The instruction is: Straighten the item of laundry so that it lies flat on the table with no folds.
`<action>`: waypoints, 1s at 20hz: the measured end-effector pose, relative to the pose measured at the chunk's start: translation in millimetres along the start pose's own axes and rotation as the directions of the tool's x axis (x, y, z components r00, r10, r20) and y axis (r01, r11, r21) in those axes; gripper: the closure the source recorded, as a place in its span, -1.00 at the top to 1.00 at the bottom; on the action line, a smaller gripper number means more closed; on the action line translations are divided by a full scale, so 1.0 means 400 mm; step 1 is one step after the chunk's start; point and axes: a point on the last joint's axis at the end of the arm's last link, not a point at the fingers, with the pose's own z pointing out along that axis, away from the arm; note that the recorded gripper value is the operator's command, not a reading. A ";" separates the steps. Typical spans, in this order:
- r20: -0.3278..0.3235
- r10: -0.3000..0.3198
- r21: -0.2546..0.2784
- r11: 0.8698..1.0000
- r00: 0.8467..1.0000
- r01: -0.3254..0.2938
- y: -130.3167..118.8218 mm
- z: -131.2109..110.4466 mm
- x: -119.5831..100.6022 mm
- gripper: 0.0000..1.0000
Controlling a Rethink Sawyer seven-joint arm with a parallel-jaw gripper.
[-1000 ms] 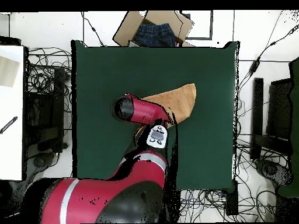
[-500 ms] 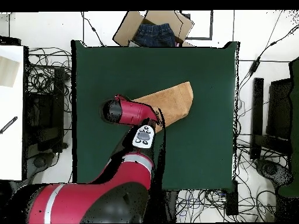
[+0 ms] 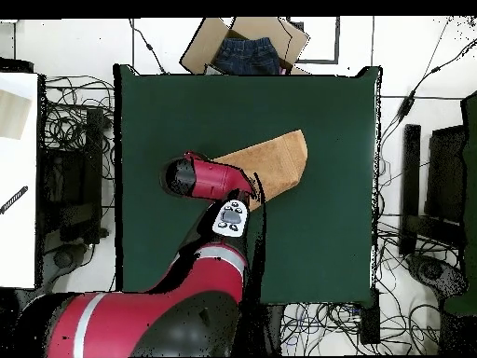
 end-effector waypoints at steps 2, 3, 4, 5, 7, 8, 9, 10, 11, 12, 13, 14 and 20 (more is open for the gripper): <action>-0.001 0.003 0.000 1.000 1.000 -0.003 -0.004 0.001 -0.003 1.00; -0.001 0.005 0.000 1.000 1.000 -0.005 -0.005 0.001 -0.004 1.00; -0.001 0.005 0.000 1.000 1.000 -0.005 -0.005 0.001 -0.004 1.00; -0.001 0.004 0.000 1.000 1.000 -0.004 -0.005 0.001 -0.003 1.00; 0.000 0.004 0.000 1.000 1.000 -0.004 -0.004 0.001 -0.003 1.00; 0.000 0.000 0.000 1.000 1.000 0.000 -0.001 0.000 -0.001 1.00; 0.001 -0.002 0.001 1.000 1.000 0.002 0.001 -0.001 0.001 1.00; 0.002 -0.005 0.001 1.000 1.000 0.005 0.004 -0.002 0.003 1.00; 0.002 -0.007 0.002 1.000 1.000 0.007 0.007 -0.003 0.005 1.00; 0.003 -0.016 0.001 1.000 1.000 0.016 0.018 -0.005 0.012 1.00; 0.003 -0.018 0.001 1.000 1.000 0.018 0.021 -0.005 0.015 1.00; 0.004 -0.022 0.001 1.000 1.000 0.022 0.026 -0.006 0.018 1.00; 0.008 -0.041 -0.001 0.999 0.999 0.041 0.062 -0.012 0.040 1.00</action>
